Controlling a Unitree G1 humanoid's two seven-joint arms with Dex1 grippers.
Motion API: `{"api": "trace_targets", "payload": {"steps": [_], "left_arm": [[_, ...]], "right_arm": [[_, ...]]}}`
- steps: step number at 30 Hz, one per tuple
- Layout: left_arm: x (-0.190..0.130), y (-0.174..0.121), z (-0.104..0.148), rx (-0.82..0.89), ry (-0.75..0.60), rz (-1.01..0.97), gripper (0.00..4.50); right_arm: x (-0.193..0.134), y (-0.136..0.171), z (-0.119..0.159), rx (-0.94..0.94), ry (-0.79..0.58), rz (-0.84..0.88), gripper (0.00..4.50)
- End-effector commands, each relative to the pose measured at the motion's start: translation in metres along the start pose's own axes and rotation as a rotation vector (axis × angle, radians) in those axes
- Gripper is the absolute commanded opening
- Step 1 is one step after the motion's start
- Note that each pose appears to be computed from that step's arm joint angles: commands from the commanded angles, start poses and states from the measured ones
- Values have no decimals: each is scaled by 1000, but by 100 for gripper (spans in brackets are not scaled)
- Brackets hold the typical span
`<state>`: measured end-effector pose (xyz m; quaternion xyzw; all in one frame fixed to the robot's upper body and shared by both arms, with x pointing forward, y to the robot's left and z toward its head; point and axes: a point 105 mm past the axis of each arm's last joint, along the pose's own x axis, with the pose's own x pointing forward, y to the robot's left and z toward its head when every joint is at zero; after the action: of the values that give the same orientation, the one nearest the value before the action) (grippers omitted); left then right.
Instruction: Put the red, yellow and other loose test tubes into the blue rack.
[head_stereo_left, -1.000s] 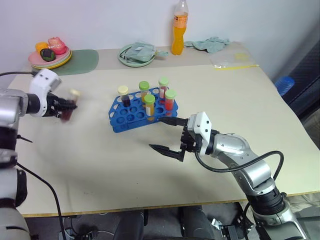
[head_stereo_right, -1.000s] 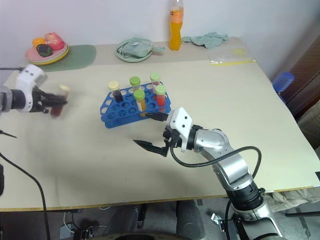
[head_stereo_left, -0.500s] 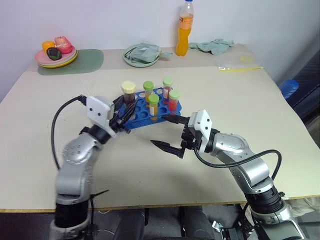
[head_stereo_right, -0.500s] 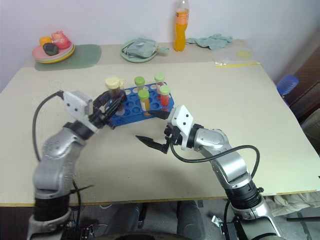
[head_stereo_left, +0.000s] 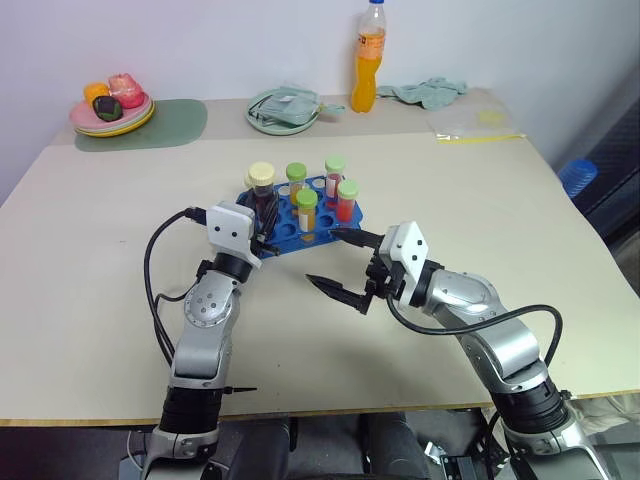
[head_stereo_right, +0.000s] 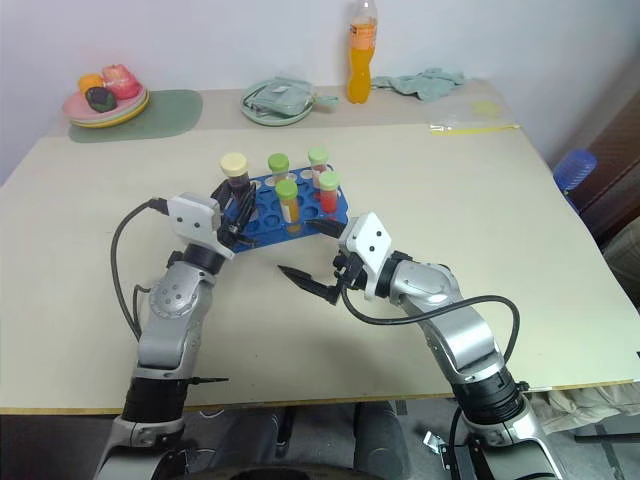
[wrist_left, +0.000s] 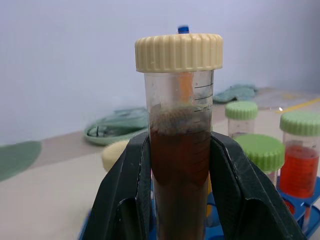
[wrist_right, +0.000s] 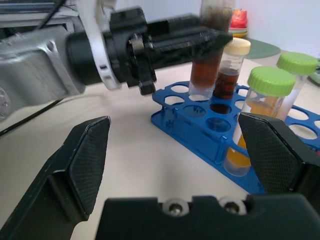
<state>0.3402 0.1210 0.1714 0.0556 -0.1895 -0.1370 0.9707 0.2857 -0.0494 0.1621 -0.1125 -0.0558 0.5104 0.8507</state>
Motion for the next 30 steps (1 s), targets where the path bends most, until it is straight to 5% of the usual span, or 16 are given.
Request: {"api": "trace_targets", "payload": {"steps": [1, 30], "left_arm": [[1, -4, 4, 20, -12, -20, 161], [-3, -3, -17, -16, 66, 9, 161]], "right_arm": [[-4, -1, 13, -30, -41, -13, 450], [-1, 1, 12, -19, -41, -3, 450]]}}
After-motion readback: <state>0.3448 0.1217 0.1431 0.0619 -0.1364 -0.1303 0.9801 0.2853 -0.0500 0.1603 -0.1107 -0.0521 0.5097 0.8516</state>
